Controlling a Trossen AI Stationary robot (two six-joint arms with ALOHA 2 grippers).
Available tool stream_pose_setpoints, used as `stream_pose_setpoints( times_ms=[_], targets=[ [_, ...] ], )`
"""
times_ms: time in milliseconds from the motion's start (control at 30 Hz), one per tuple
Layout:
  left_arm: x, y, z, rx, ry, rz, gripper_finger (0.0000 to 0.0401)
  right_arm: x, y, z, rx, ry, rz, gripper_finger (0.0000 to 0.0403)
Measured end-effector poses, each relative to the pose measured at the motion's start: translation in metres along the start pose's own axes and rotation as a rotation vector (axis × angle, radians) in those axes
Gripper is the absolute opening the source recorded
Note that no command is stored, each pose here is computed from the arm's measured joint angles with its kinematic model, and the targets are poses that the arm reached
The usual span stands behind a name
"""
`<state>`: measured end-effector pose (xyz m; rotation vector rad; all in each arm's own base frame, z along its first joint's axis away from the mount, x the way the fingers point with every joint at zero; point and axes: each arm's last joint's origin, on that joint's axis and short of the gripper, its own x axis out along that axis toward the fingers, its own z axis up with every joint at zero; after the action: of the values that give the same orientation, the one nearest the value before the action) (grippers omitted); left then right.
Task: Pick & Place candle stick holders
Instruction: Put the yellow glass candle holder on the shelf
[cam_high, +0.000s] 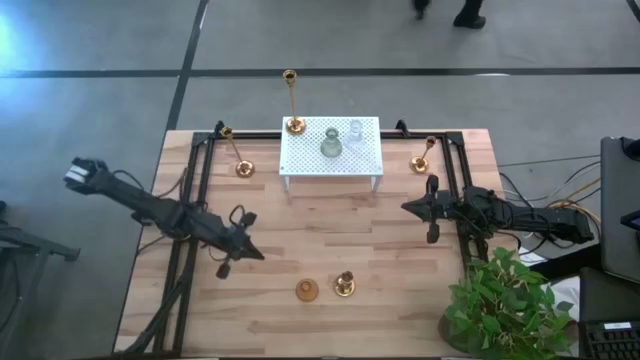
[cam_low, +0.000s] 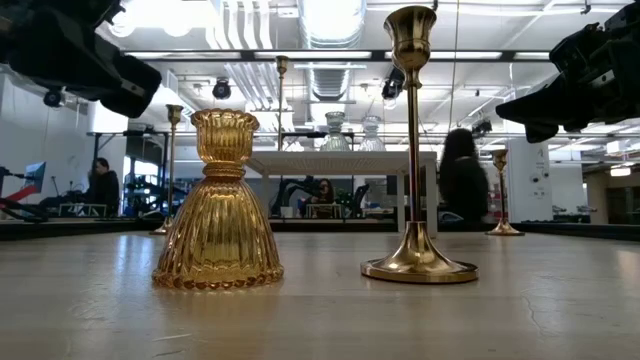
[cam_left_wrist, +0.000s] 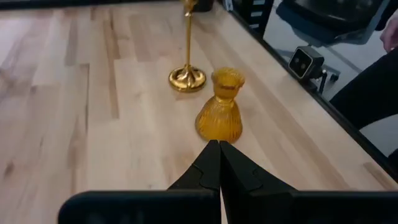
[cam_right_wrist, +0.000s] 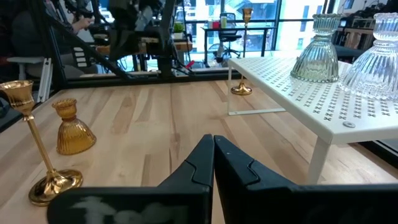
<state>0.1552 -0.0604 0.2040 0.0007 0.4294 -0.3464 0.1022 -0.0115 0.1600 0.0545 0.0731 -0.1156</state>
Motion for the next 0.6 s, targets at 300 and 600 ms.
stream_pose_setpoints(
  times_ms=[300, 600],
  targets=[
    [0.031, -0.003, -0.005, 0.086, 0.016, -0.086, 0.0002, 0.000, 0.000, 0.000, 0.000, 0.000, 0.000, 0.0009],
    [0.057, -0.004, -0.003, 0.108, 0.016, -0.094, 0.0020, 0.000, 0.000, 0.000, 0.000, 0.000, 0.000, 0.0009]
  ],
)
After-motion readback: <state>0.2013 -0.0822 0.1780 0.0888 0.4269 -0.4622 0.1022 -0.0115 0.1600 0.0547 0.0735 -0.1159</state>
